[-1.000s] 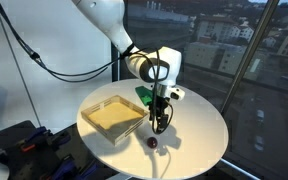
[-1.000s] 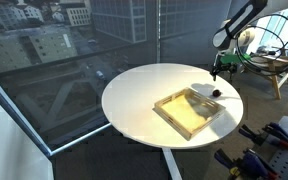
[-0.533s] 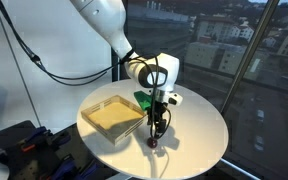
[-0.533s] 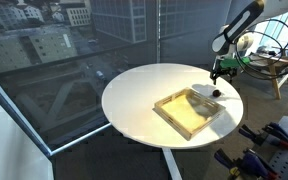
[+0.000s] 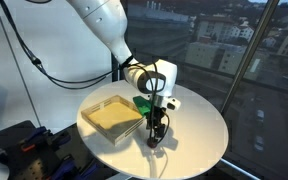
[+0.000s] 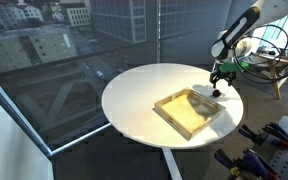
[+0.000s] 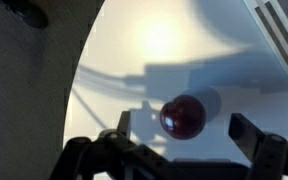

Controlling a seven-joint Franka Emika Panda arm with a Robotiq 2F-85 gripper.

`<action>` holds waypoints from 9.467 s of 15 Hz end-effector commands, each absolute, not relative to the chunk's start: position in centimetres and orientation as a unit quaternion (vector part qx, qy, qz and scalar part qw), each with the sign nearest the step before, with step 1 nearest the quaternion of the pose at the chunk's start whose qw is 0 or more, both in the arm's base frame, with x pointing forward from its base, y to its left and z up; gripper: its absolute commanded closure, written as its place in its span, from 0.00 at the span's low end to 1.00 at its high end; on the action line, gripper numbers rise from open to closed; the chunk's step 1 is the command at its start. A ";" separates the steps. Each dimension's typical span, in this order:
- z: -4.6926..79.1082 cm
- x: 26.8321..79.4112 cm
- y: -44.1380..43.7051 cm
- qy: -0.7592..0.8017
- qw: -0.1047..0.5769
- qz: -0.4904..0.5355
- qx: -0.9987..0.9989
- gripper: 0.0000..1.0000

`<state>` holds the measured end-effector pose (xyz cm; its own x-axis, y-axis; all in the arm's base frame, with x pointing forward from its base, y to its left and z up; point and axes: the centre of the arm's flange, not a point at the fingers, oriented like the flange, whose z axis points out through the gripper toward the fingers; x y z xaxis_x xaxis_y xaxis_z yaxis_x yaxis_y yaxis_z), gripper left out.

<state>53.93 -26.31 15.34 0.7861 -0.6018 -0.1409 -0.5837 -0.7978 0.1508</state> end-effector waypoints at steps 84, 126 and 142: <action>28.1 63.8 -26.4 -0.340 -0.002 -0.031 0.940 0.64; 32.2 56.9 -15.9 -0.200 0.042 -0.010 0.979 0.64; 32.9 52.3 -12.2 -0.119 0.029 -0.022 0.992 0.64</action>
